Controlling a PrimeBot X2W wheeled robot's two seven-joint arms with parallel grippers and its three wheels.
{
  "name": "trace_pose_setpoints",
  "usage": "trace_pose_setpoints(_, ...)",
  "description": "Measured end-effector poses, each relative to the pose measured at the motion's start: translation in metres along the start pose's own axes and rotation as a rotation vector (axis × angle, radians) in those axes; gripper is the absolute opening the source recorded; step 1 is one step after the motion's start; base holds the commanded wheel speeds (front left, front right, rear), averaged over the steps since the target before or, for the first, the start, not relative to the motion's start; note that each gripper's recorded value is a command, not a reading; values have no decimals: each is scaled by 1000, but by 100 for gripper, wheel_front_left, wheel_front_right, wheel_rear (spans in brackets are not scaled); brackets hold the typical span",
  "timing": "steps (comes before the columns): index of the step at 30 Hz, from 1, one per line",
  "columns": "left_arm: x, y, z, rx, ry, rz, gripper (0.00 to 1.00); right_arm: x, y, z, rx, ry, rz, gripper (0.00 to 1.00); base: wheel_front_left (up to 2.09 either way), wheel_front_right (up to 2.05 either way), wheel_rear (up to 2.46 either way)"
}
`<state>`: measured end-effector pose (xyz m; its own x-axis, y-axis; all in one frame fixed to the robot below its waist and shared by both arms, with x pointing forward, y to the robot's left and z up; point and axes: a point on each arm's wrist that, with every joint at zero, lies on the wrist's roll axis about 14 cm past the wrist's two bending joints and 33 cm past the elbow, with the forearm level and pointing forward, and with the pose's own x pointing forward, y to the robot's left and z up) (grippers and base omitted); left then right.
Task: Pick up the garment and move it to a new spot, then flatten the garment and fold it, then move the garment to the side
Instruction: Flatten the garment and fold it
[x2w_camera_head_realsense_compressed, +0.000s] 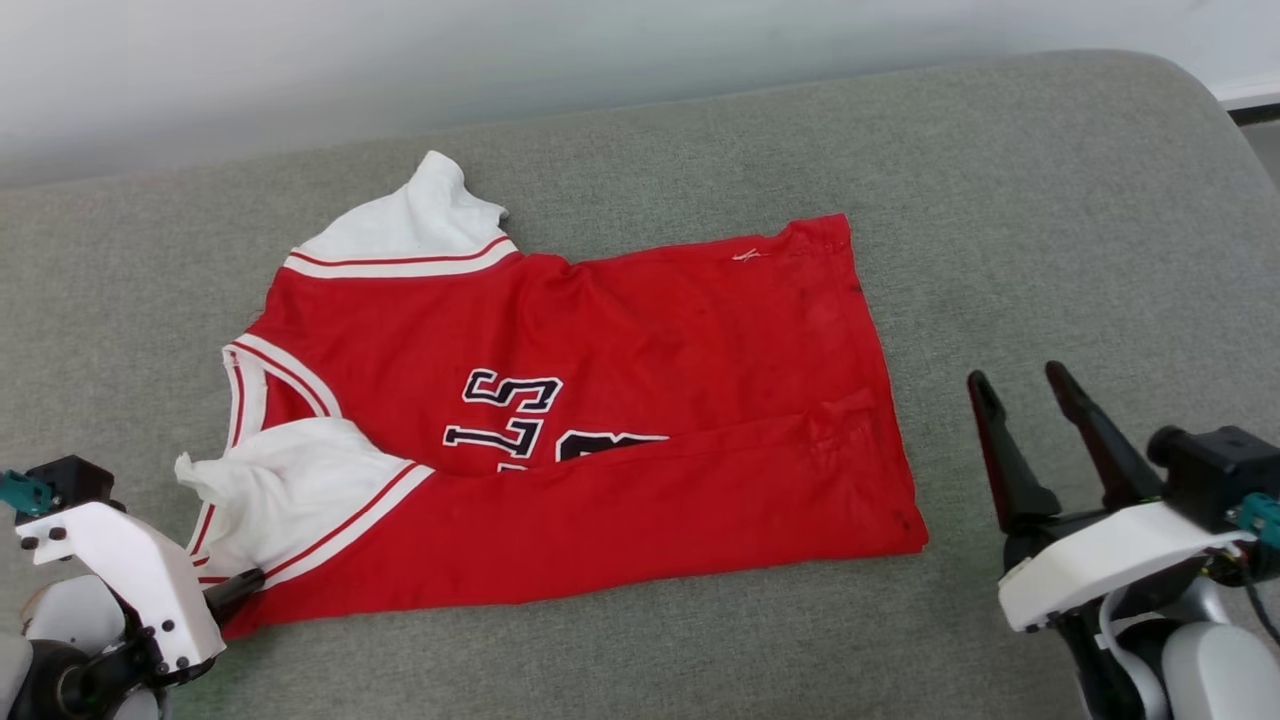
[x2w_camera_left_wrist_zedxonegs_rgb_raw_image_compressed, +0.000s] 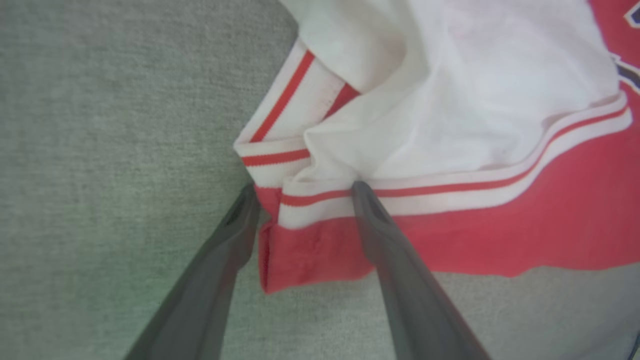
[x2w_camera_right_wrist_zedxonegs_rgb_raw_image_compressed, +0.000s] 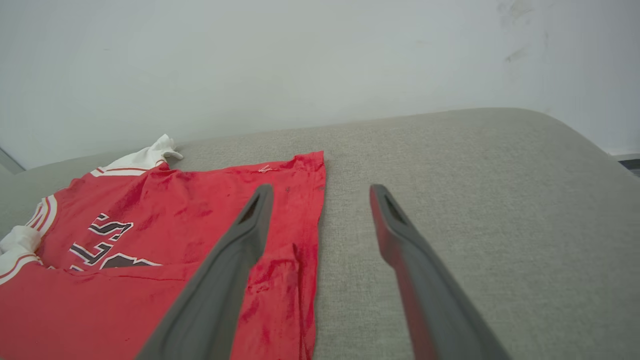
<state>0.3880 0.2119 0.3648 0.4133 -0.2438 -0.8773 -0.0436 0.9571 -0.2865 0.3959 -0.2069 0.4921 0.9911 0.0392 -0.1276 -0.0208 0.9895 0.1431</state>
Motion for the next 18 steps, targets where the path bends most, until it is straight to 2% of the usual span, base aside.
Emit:
trace_pose_setpoints(7, 0, -10, 4, -8, -74, -38, 0, 1, -13, -6, 28, 97, -7, 100, 0, 0, 0)
trace_pose_setpoints(15, -23, -25, 31, 42, -263, -60, 0, -16, -22, -69, 60, 581, 26, 100, 0, 0, 0)
trace_pose_setpoints(18, -34, -29, 40, 61, -321, -60, 0, -18, -11, -82, 78, 679, 65, 100, 0, 0, 0)
